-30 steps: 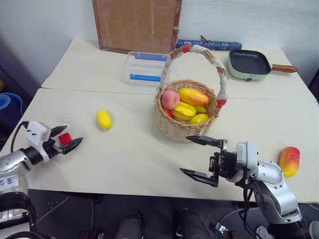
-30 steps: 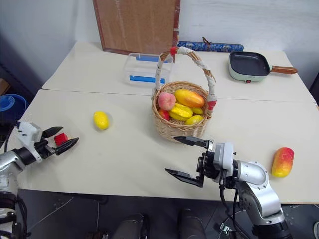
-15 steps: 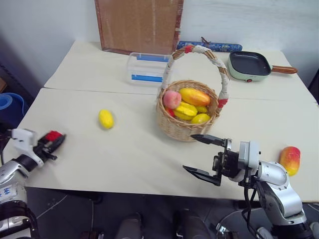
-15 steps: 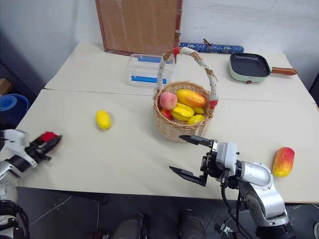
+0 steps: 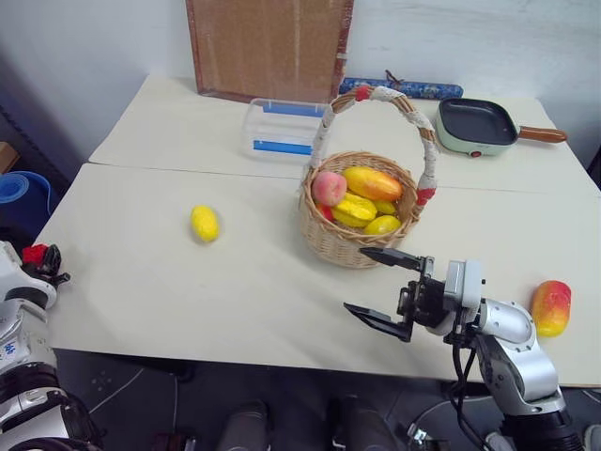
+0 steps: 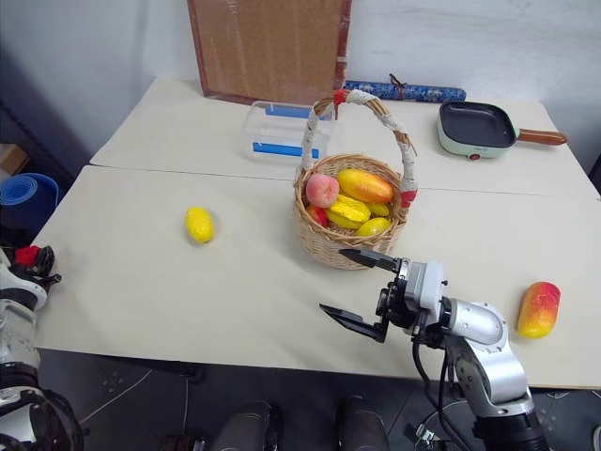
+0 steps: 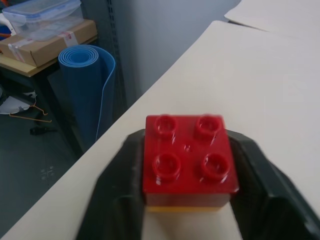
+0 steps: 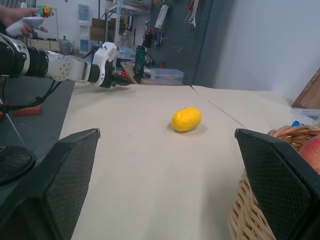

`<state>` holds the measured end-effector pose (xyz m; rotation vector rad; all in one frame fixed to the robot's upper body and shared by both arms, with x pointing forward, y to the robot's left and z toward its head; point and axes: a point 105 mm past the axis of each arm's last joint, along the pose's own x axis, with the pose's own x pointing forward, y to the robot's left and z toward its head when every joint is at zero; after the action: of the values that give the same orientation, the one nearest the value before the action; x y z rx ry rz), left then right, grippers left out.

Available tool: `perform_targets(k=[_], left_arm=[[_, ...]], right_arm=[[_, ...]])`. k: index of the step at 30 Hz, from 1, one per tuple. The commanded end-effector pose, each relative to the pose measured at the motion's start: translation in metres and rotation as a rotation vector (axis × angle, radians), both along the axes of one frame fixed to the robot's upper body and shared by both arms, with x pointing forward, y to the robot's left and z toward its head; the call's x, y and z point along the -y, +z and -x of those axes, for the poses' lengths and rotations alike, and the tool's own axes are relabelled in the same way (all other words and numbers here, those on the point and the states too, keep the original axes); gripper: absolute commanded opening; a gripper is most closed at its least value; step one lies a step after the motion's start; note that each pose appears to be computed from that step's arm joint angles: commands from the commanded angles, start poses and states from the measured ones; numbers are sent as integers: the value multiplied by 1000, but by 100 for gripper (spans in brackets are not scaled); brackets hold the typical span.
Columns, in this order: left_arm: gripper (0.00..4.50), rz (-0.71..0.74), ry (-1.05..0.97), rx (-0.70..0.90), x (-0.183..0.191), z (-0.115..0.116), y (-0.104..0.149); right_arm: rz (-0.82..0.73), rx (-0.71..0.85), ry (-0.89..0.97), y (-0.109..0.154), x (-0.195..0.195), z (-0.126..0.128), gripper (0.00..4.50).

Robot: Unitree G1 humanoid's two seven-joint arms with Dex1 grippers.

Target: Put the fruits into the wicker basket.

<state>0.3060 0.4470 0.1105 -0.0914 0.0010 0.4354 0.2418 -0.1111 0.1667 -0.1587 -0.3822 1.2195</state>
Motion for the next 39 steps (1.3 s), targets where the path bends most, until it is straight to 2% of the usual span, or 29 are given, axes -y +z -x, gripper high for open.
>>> perform_targets(k=[1,3,4,8,11,12,15,17,20,24,26,29,32,35,39], left_arm=[[336,-92,27,45,-9,12,22],[397,-139,35,38,-12,25,27],[412,-156,42,29,-13,31,28],[419,-258,-1,57,-6,58,46],[419,-350,-185,105,19,80,67],[435,-389,-268,79,30,87,67],[435,-422,-562,-91,72,109,43],[435,-415,-649,-155,88,121,33],[435,-353,-686,-114,117,127,38],[435,-274,-737,-124,159,100,40],[435,-126,-652,-220,159,81,29],[435,26,-640,-158,178,45,48],[435,97,-606,-156,184,5,66],[435,145,-591,-194,192,-32,73],[435,150,-553,-317,198,-69,58]], right_arm=[[-13,40,3,8,-3,2,450],[-12,39,2,10,-4,2,450],[-12,38,1,11,-4,2,450],[-10,26,8,14,-6,4,450],[-8,23,-5,18,-5,5,450],[-9,19,-19,19,-4,4,450],[-4,6,-29,20,0,7,450],[4,5,-27,19,3,10,450],[-24,63,-94,25,14,7,450],[-23,57,-137,14,21,8,450],[-16,51,-131,10,20,9,450],[-17,53,-134,10,19,8,450],[-15,53,-130,9,18,8,450],[-13,52,-123,8,17,7,450],[-23,66,-126,9,16,6,450]])
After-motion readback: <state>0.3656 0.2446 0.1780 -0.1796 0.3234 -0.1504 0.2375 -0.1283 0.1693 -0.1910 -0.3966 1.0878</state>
